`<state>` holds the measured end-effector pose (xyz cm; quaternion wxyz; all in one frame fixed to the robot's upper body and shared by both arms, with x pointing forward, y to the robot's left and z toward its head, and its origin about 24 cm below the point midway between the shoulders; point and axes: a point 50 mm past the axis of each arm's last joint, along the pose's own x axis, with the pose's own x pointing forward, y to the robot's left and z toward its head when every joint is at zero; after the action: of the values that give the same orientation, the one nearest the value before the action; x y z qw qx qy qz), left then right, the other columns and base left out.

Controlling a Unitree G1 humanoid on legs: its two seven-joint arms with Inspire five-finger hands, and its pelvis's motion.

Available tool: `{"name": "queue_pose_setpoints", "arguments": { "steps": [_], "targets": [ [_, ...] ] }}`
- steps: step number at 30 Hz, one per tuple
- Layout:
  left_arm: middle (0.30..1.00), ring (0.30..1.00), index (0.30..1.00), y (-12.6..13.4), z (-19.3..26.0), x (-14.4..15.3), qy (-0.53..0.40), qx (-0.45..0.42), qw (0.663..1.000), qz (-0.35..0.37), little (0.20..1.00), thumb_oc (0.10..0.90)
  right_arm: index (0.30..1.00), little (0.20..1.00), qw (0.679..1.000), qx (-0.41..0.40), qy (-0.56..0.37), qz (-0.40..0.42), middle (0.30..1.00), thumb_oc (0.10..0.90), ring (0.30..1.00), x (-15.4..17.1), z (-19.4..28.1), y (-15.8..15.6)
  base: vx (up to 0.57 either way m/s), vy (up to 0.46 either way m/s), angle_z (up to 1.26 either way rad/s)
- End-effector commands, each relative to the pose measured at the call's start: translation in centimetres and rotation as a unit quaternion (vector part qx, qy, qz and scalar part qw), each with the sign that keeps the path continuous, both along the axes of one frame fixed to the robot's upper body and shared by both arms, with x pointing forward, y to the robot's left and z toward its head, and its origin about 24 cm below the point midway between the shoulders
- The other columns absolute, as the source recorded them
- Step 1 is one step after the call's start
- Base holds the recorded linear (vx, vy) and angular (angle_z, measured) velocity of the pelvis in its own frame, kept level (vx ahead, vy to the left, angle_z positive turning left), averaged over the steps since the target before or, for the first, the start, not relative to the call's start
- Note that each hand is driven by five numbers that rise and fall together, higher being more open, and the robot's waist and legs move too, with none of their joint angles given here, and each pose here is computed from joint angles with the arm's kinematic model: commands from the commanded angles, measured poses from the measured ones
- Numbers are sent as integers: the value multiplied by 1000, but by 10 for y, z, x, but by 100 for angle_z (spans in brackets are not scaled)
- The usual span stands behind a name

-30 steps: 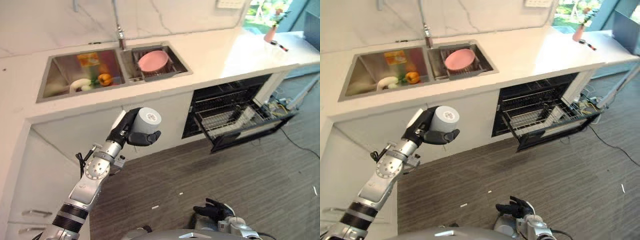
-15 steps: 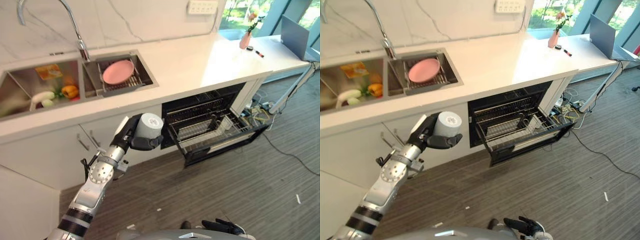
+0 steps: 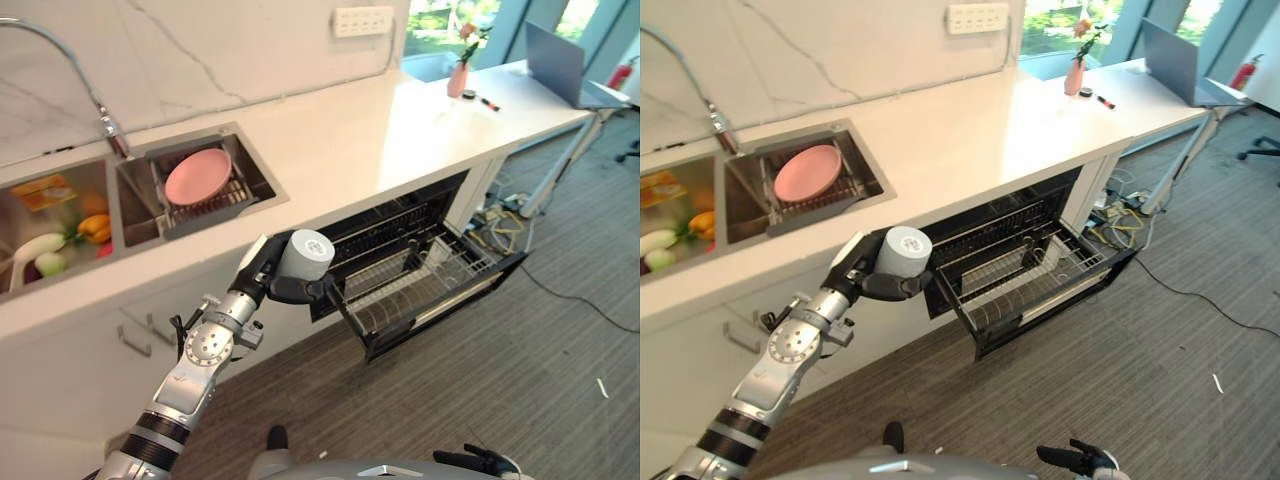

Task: Place the dishes in the dishwasher.

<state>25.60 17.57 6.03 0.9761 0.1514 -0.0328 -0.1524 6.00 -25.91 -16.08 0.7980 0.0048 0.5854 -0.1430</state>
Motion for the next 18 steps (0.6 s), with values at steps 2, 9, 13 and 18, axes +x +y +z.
{"name": "queue_pose_setpoints", "arguments": {
  "steps": [2, 9, 13, 18],
  "targets": [
    [300, 300, 300, -12, 58, 7, -145, -19, 988, -47, 300, 400, 900, 900, 991, -27, -127, -37, 900, 800, 900, 50, 22, -20, 37, 163, -25],
    [300, 300, 300, -12, 67, 17, -172, -9, 984, -36, 300, 400, 900, 900, 897, -165, -410, 16, 900, 800, 900, 147, 131, -56, 34, 119, -50],
    [300, 300, 300, -13, 75, 22, -190, -9, 981, -31, 300, 400, 900, 900, 832, -191, -519, 38, 900, 800, 900, 174, 184, -50, 42, 26, -53],
    [300, 300, 300, -16, 89, 28, -224, -9, 974, -24, 300, 400, 900, 900, 686, -135, -707, 109, 900, 800, 900, 199, 277, -1, 62, -17, -35]
  ]
}}
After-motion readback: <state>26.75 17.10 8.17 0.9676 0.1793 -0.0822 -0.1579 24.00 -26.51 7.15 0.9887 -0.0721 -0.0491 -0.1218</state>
